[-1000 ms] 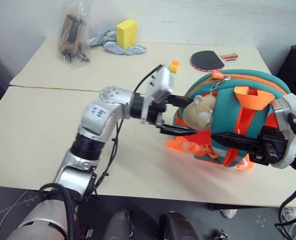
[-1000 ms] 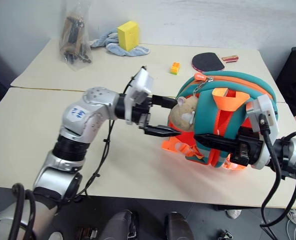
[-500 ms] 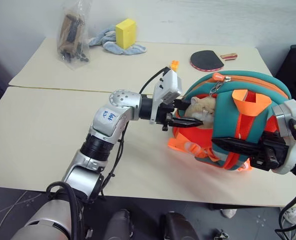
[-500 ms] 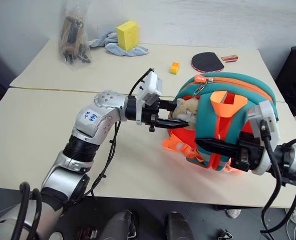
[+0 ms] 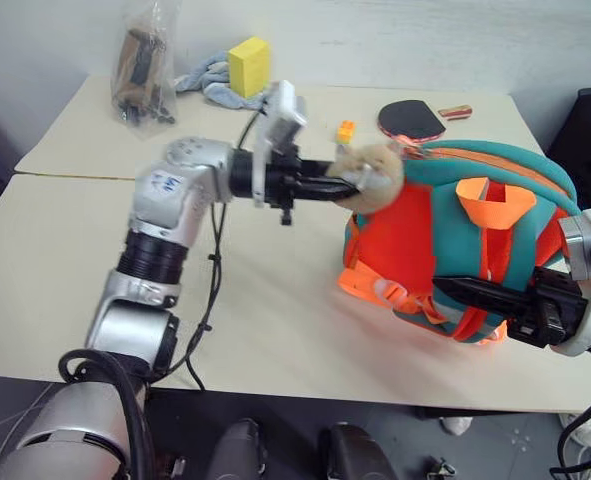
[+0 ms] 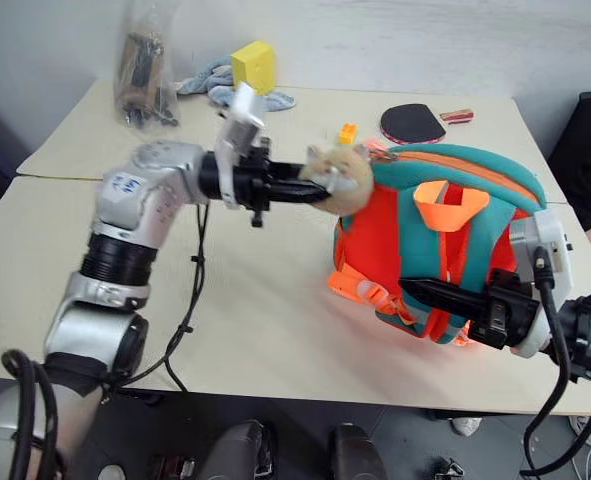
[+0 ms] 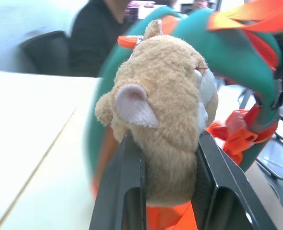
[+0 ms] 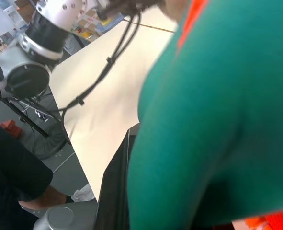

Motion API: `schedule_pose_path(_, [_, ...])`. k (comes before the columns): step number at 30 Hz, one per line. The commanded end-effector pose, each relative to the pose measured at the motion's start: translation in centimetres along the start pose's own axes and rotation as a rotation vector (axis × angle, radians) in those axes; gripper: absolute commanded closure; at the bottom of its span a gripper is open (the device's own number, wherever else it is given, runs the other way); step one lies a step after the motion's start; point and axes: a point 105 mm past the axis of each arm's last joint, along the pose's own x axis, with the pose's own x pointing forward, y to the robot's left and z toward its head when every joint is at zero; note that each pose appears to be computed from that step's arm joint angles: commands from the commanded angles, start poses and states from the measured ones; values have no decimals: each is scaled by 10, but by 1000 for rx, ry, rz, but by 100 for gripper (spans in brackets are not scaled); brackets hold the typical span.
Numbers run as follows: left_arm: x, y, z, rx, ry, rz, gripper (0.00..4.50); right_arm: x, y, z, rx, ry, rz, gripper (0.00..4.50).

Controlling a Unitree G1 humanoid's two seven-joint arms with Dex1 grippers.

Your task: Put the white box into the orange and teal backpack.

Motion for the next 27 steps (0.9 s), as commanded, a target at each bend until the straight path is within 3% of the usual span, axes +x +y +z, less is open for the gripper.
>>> schedule_pose_path(1, [-24,15,-6,23,40,84,374,-4,4,7,-37,-39,1,450])
schedule_pose_path(7, [-26,3,-79,-98,236,28,374,-5,1,8,-38,-68,-10,450])
schedule_pose_path(11, [-13,-12,-143,-1,416,3,374,-4,-1,7,-55,-74,-17,450])
schedule_pose_path(14, [-6,-17,-171,40,480,16,374,-6,-5,8,-72,-89,-38,450])
schedule_pose_path(20, [-3,-26,-158,-39,381,-12,374,-11,-23,4,-130,-92,-171,450])
schedule_pose_path(21, [-5,-27,-155,-52,371,-15,305,-12,-27,3,-128,-86,-196,450])
schedule_pose_path(27, [-43,-39,-110,-158,238,-108,118,-48,-35,-5,-155,19,-271,255])
